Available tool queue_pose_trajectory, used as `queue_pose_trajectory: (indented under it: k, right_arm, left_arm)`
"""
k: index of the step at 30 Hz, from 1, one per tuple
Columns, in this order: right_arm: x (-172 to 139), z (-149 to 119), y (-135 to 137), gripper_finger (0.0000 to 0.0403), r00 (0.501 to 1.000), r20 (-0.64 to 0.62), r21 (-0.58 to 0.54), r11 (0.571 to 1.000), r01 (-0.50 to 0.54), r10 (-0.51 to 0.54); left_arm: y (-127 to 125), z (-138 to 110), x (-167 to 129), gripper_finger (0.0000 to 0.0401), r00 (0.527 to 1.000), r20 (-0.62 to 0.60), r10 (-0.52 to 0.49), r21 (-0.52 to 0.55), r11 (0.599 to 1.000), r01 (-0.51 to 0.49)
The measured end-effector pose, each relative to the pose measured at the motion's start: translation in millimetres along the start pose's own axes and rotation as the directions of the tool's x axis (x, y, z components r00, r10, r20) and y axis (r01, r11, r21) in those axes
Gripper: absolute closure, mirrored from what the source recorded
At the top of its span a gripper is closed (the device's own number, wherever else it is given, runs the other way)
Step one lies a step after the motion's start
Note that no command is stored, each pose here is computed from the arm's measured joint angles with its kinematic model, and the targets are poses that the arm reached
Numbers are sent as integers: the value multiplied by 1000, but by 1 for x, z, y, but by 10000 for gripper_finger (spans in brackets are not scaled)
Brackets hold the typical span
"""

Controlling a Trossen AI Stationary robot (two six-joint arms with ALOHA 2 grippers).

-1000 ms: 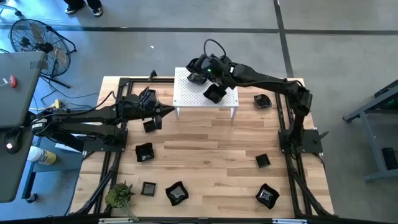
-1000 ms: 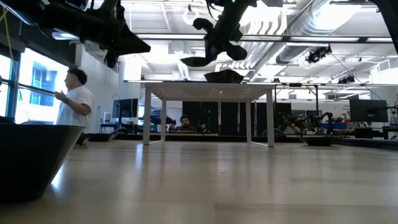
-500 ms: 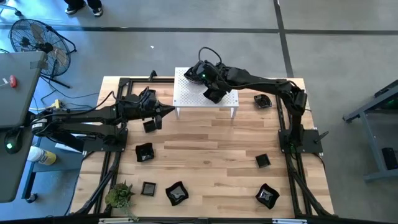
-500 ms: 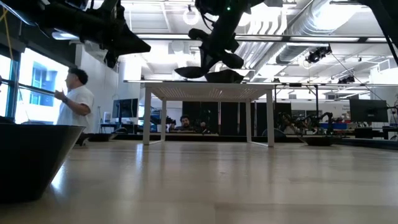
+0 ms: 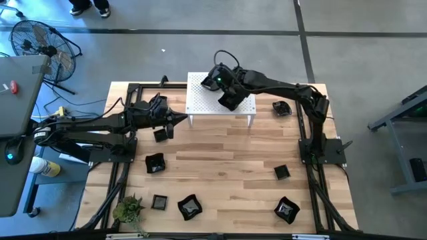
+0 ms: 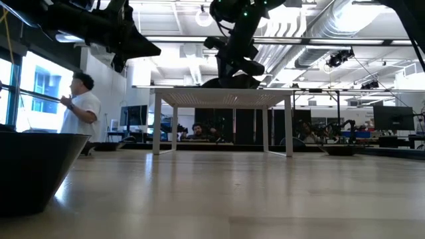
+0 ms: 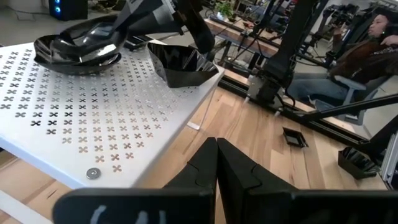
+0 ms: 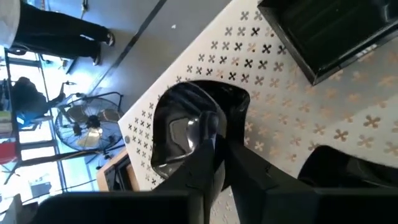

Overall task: Pick & Place Mini shaped plates
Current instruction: Stack the leaf-shaped plate on top of the leaf-shaped plate on the shelf

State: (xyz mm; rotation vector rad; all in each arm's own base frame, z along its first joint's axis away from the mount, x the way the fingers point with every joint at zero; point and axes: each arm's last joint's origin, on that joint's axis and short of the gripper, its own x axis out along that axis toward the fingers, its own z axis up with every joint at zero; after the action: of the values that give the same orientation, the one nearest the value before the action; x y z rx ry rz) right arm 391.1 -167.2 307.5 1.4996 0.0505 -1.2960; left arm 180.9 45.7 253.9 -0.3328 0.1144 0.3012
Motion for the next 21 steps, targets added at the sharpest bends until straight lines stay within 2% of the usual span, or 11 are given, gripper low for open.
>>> queue_pose_trajectory:
  k: [7, 14, 17, 21]
  right_arm:
    - [0, 0, 0, 332, 1000, -14, -2, 1000, 2, -2]
    - [0, 0, 0, 305, 999, -39, -76, 997, 0, -3]
    - [0, -1, 0, 311, 999, -54, -107, 994, -2, -4]
    - [-2, 0, 3, 351, 998, -56, -133, 991, -18, 11]
  left_arm:
    - [0, 0, 0, 401, 1000, 0, 0, 0, 1000, 0]
    - [0, 0, 0, 401, 1000, -1, 0, 0, 1000, 0]
    - [0, 0, 0, 401, 1000, -1, 0, 0, 1000, 0]
    - [0, 0, 0, 401, 1000, -1, 0, 0, 1000, 0]
